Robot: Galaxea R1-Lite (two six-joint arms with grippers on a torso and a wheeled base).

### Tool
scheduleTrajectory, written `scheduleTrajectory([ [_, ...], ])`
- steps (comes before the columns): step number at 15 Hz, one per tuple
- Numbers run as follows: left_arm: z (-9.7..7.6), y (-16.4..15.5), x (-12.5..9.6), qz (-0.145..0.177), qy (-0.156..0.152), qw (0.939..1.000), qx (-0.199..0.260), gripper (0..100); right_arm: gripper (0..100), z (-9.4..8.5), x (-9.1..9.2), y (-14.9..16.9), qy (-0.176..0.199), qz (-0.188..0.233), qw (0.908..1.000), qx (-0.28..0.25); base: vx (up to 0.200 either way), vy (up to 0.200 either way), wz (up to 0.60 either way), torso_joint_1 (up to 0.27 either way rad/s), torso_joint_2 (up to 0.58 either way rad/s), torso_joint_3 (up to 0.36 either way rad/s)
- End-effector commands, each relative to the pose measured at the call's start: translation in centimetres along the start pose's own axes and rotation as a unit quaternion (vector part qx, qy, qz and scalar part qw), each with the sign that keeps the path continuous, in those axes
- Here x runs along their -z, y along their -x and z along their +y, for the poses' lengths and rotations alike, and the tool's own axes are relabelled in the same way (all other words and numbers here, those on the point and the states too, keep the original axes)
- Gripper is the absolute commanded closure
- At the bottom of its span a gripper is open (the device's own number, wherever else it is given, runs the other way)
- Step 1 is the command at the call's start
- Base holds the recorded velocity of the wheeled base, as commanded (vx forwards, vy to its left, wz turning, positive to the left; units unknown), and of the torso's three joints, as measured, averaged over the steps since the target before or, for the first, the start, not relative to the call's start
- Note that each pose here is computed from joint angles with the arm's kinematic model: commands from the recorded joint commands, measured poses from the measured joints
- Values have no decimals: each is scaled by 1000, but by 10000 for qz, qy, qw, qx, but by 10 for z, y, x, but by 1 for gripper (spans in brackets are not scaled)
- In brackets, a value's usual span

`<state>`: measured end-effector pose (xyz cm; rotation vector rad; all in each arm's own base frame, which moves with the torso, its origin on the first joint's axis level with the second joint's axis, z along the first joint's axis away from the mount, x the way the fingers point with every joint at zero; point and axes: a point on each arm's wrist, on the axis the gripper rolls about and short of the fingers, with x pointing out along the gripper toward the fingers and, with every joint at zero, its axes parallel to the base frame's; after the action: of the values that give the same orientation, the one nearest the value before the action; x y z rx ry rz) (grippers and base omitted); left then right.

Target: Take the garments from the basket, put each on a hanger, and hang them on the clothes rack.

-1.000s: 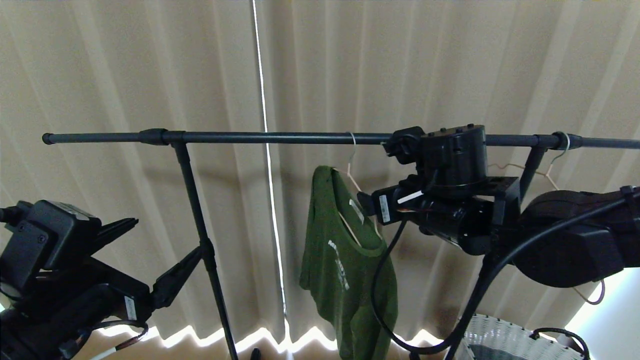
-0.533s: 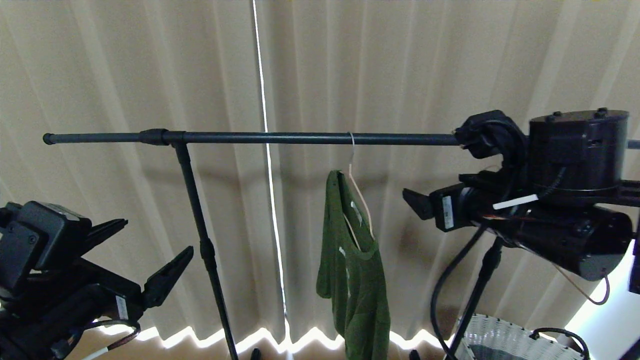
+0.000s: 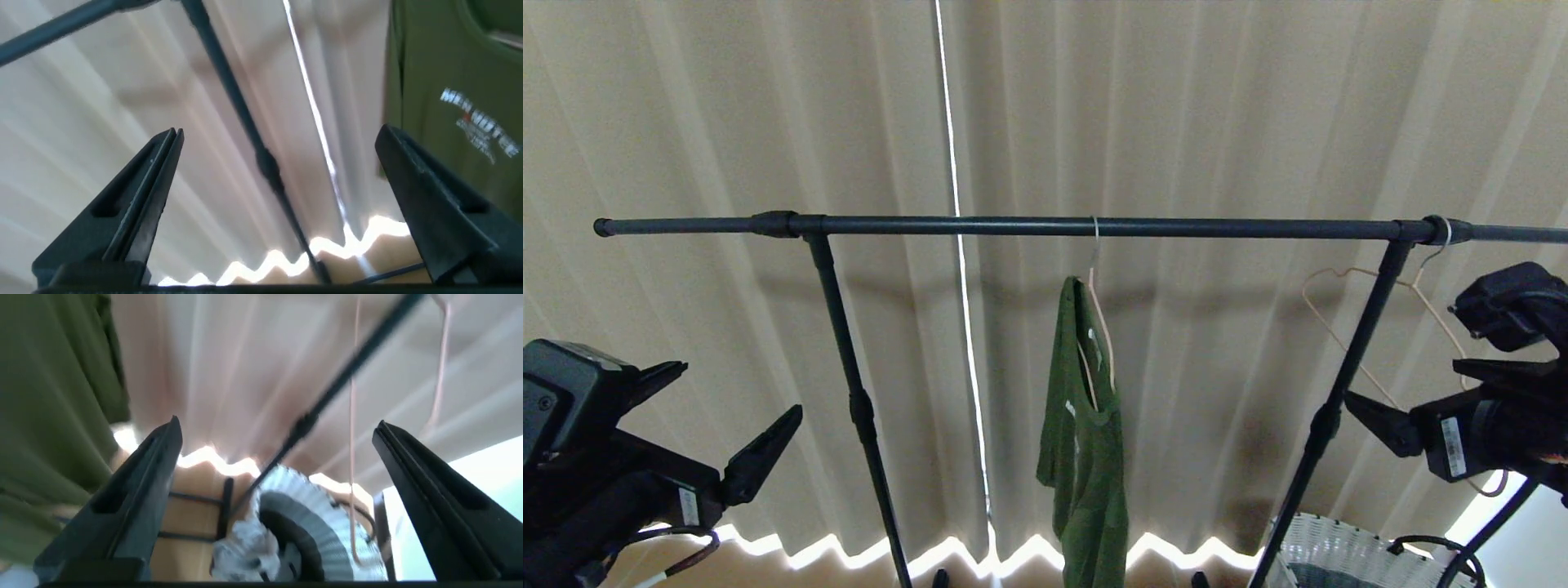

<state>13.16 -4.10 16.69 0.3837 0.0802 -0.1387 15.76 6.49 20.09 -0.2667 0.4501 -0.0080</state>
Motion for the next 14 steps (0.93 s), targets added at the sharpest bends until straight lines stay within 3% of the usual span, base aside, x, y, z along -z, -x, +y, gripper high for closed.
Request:
scheduleTrajectory([
  [1,6,8,1,-1,-47,9998,-191,0,0,-7,14,14,-3,-69,10000,31,0,0,0,0,0,0],
  [5,13,20,8,448,-104,9985,-286,0,0,-7,28,15,41,42,10000,9,0,0,0,0,0,0],
  [10,13,19,9,479,-108,9984,-282,0,0,-1,63,7,-24,-88,10000,16,0,0,0,0,0,0],
  [14,13,19,9,492,-108,9983,-294,0,0,0,76,6,-48,-76,10000,-8,0,0,0,0,0,0],
])
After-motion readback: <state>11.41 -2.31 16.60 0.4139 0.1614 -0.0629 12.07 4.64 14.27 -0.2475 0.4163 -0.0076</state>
